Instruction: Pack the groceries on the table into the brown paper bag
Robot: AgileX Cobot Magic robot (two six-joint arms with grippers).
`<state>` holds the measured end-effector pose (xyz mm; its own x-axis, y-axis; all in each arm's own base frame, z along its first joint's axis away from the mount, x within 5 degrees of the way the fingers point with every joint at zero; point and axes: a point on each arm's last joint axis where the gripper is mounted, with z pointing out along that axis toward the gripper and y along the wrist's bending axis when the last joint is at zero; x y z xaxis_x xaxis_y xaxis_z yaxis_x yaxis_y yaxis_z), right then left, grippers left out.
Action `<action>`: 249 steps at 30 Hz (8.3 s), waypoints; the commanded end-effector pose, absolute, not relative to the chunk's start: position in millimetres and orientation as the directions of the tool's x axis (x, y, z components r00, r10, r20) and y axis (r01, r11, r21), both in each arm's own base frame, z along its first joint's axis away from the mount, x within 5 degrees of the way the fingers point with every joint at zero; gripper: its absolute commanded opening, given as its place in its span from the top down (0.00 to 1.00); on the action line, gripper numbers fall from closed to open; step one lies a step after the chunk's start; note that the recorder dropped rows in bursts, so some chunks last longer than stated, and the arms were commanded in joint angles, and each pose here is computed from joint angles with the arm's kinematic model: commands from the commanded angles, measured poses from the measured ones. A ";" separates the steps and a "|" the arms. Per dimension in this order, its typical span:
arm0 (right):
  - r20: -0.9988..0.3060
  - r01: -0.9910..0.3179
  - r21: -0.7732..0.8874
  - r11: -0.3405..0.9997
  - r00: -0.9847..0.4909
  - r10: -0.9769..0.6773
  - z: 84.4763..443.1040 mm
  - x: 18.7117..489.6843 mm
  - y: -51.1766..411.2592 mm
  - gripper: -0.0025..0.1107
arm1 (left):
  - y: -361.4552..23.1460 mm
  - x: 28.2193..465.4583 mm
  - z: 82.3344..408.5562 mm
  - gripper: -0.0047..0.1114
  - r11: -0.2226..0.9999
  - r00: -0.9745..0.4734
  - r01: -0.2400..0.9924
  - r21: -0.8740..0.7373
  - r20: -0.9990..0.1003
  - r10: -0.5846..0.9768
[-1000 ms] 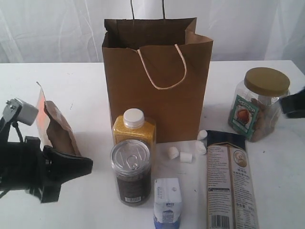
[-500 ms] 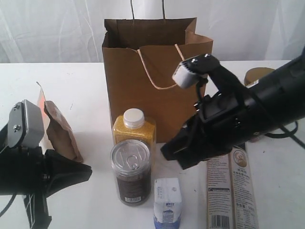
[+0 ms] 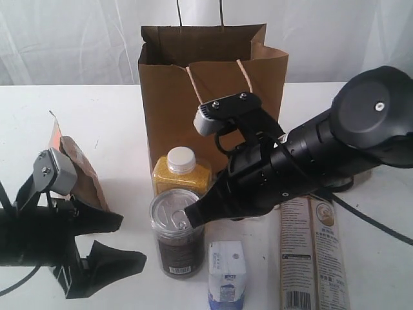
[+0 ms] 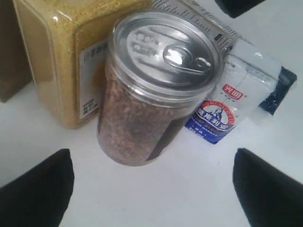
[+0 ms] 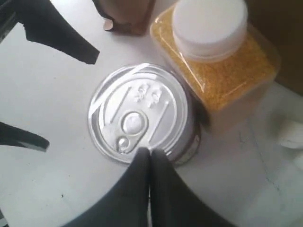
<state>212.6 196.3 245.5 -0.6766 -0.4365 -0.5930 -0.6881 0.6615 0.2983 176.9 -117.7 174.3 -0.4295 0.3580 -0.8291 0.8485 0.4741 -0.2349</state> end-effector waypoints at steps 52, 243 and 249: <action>-0.587 -0.730 0.466 0.500 -0.678 -0.443 187.3 228.1 235.3 0.98 | -147.8 240.8 152.3 0.18 0.282 -0.317 0.935 -0.215 -0.864 0.392; -0.811 -0.353 -0.089 0.932 -0.518 -0.274 355.2 159.0 75.4 0.98 | -155.2 311.1 420.0 0.06 0.388 0.237 0.833 0.395 -0.887 0.396; -0.781 -0.341 -0.108 0.934 -0.552 -0.291 351.9 157.3 72.4 0.98 | -142.0 297.6 418.3 0.06 0.388 0.125 0.838 0.384 -0.827 0.549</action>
